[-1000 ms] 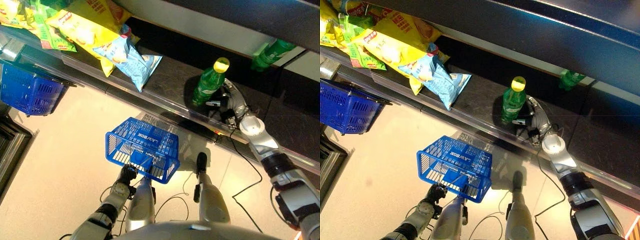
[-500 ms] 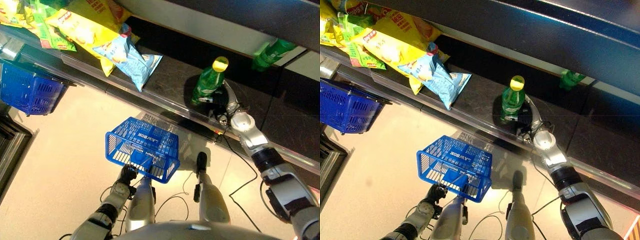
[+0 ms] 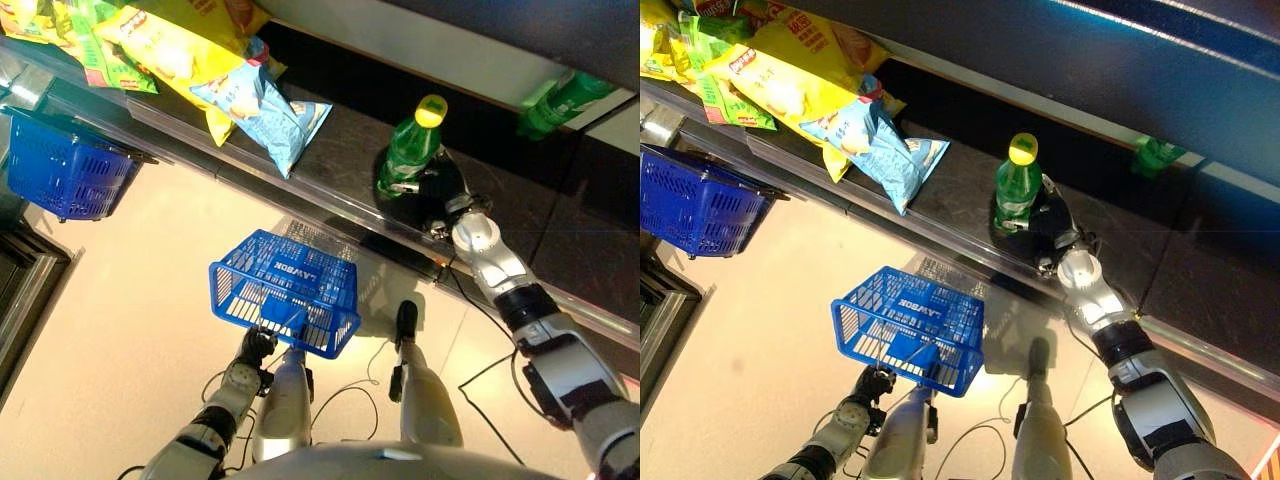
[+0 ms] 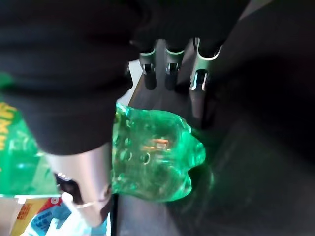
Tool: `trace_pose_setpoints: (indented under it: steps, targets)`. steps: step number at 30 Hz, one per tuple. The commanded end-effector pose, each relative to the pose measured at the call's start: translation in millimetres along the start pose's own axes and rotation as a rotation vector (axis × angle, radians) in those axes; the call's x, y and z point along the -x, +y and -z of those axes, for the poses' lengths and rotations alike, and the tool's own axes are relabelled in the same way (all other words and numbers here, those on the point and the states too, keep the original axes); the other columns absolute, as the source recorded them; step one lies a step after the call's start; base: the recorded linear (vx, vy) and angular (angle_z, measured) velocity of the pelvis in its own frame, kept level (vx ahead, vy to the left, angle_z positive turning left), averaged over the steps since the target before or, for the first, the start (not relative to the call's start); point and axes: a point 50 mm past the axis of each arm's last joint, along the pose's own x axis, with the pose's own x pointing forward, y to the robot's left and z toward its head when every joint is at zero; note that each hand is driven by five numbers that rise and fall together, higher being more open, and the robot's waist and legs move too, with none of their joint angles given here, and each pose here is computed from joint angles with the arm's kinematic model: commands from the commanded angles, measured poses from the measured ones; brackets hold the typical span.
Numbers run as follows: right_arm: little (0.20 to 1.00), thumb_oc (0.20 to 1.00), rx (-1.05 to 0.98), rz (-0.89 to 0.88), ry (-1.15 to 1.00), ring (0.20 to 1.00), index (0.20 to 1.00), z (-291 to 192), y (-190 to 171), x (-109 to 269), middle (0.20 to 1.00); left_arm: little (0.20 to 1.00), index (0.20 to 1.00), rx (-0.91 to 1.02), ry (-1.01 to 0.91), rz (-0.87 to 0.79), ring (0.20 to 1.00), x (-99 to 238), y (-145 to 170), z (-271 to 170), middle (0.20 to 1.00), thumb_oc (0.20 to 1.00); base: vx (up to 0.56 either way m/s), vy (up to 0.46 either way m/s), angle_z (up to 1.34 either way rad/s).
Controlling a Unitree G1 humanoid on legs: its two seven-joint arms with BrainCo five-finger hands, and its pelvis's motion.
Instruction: Pick up the snacks into the basket
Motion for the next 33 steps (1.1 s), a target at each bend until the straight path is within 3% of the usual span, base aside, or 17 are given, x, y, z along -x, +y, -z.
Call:
trace_pose_setpoints:
  steps: [1, 18, 19, 20, 33]
  targets:
    - [1.000, 1.000, -0.012, -0.120, -0.018, 1.000, 1.000, -16, 35, -12, 1.000, 0.200, 0.200, -0.073, 0.058, -0.014, 0.200, 3, 7, 20, 0.200, 0.200, 0.00, 0.000, 0.00]
    - [1.000, 1.000, 0.114, -0.126, -0.026, 1.000, 1.000, -53, 43, -49, 1.000, 0.200, 0.200, -0.096, 0.043, -0.038, 0.200, 2, 17, 19, 0.200, 0.200, 0.00, 0.003, 0.04]
    - [0.705, 0.705, 0.120, -0.123, -0.030, 0.705, 0.705, -55, 44, -50, 0.705, 0.200, 0.200, -0.098, 0.042, -0.039, 0.200, 2, 17, 19, 0.200, 0.200, 0.00, 0.000, 0.00]
    - [0.200, 0.200, 0.137, -0.117, -0.040, 0.200, 0.200, -59, 46, -52, 0.200, 0.200, 0.200, -0.101, 0.038, -0.044, 0.200, 1, 18, 17, 0.200, 0.200, 0.01, 0.002, 0.04]
    - [0.200, 0.200, 0.058, -0.150, 0.021, 0.200, 0.200, -34, 61, -36, 0.200, 0.200, 0.200, -0.094, 0.027, -0.039, 0.200, 0, 14, 11, 0.200, 0.200, 0.00, 0.006, 0.04]
